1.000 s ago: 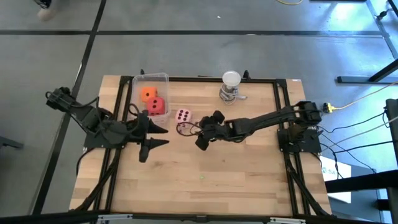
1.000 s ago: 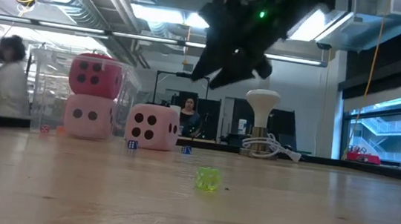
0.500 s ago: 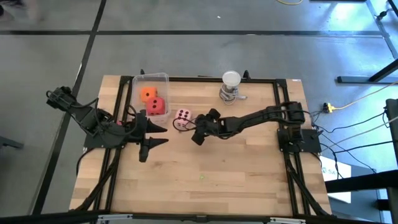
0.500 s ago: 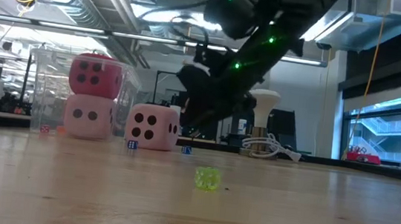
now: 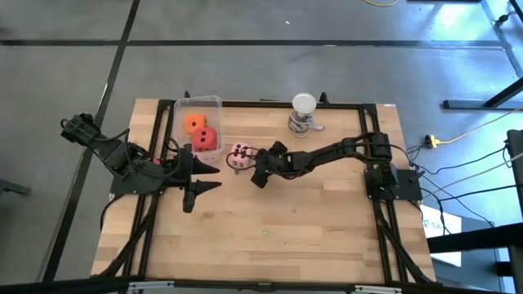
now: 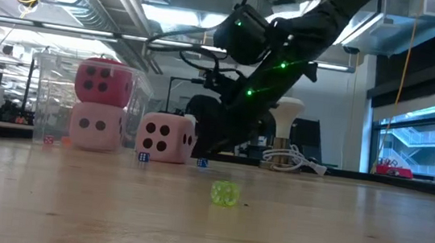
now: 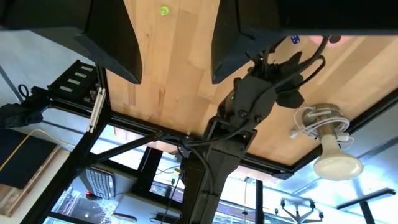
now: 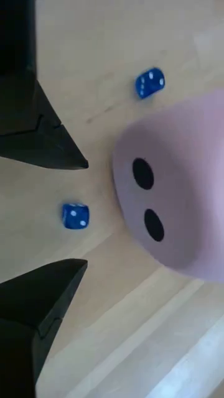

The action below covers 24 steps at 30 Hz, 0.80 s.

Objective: Pick & Place Dice
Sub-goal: Put the small blue dice into the transparent bin

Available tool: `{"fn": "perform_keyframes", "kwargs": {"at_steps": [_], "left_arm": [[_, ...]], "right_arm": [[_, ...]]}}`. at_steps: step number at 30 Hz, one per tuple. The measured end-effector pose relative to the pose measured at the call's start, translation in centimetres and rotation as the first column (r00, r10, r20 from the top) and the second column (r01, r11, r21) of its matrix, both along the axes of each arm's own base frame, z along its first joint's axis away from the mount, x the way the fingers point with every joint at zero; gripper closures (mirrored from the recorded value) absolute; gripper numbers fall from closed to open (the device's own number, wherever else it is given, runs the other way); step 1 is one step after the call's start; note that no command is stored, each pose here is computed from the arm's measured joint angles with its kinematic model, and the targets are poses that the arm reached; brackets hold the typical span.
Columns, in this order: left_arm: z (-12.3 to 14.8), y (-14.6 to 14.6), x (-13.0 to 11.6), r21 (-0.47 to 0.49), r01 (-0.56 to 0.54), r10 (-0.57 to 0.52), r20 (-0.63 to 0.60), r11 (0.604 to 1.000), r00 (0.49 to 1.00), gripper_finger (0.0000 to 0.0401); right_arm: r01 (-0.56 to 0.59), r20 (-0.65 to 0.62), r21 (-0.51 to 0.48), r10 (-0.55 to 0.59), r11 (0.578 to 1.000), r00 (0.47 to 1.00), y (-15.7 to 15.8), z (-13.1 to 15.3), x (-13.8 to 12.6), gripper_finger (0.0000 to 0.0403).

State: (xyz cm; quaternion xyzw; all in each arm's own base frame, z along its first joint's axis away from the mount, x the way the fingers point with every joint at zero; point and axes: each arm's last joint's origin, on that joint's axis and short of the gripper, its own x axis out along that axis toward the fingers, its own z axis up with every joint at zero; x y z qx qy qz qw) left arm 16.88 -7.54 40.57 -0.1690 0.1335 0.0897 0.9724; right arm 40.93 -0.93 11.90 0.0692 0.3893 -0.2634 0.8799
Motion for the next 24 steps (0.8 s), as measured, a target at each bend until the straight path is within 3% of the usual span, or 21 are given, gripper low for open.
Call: {"fn": "perform_keyframes", "kwargs": {"at_steps": [10,24], "left_arm": [[0.0,0.0,0.0,-0.009,-0.015,0.015,0.004,1.000,1.000,0.0221],[0.0,0.1,0.0,-0.019,-0.025,0.026,0.007,0.999,1.000,0.0221]], "right_arm": [[-0.008,0.007,-0.021,0.008,1.000,1.000,-1.0,-0.1,0.2,0.0158],[-0.002,0.007,0.053,0.002,0.999,1.000,-2.2,-0.8,0.2,0.0158]]}}
